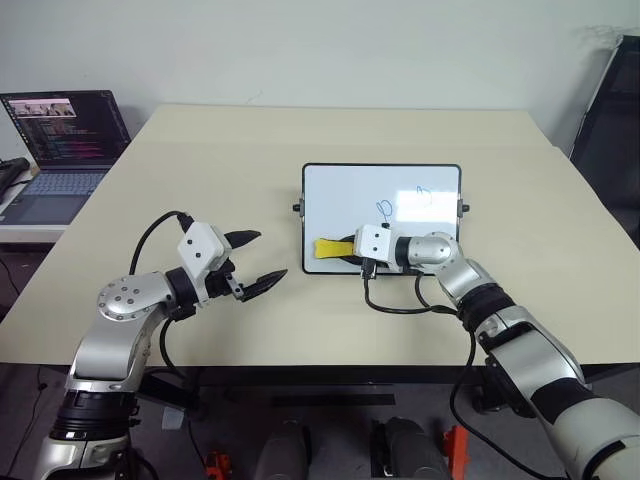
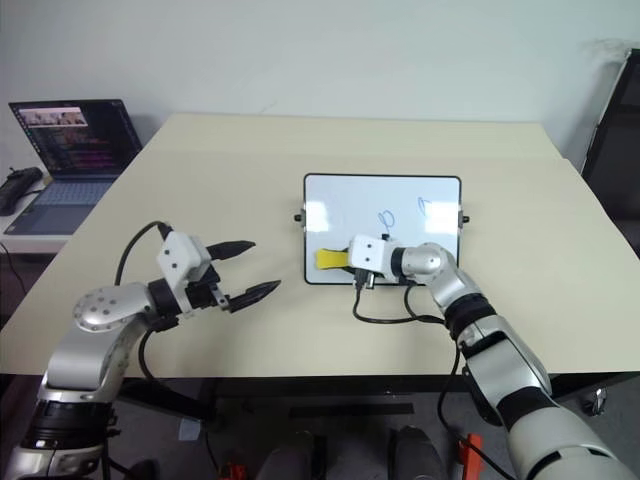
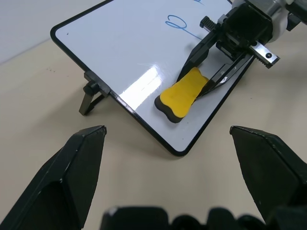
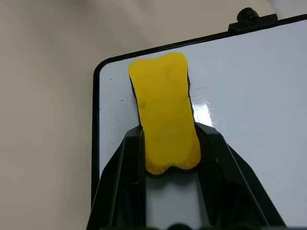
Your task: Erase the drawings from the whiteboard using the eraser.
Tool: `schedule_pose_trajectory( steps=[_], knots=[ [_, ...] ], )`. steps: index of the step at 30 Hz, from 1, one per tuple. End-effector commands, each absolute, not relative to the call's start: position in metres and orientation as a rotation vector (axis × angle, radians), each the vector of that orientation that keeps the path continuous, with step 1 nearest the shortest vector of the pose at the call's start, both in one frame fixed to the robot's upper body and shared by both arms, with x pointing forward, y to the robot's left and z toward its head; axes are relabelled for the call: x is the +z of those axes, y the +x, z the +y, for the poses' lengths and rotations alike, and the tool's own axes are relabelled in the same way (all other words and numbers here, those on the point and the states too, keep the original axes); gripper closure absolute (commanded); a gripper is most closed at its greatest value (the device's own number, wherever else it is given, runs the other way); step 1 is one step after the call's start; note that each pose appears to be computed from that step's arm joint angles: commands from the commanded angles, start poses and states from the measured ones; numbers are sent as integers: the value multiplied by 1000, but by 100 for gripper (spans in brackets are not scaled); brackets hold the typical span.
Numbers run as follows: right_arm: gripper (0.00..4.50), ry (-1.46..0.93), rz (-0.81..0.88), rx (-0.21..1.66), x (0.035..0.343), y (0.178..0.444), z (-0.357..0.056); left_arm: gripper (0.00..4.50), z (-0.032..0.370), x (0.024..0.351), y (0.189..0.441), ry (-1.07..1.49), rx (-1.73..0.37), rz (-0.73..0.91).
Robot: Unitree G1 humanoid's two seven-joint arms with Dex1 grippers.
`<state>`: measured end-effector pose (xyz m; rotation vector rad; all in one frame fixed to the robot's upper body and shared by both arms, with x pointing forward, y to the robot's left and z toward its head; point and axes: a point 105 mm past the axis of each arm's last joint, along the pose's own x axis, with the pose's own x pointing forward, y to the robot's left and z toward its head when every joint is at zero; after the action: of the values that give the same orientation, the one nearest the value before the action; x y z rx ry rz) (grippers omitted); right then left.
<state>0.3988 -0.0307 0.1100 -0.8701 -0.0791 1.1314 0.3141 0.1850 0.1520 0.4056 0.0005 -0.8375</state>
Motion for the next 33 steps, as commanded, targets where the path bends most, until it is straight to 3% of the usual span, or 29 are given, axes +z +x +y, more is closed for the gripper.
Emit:
schedule_pose_trajectory(
  steps=[1,8,16,23,28,33],
  knots=[
    [341,-870,-34,952,125,424,-56,0,184,160,315,430,-837,-30],
    [341,-901,-53,891,135,433,-58,0,183,159,314,428,-840,-32],
    [341,-919,51,1124,94,401,-51,0,182,158,314,423,-844,-29],
    [343,-906,101,1156,80,391,-59,0,182,157,316,422,-847,-25],
    [343,-872,41,1103,100,396,-64,0,179,158,320,420,-858,-32],
    [343,-682,-120,1107,166,379,-69,0,179,163,322,433,-868,-41]
  ],
)
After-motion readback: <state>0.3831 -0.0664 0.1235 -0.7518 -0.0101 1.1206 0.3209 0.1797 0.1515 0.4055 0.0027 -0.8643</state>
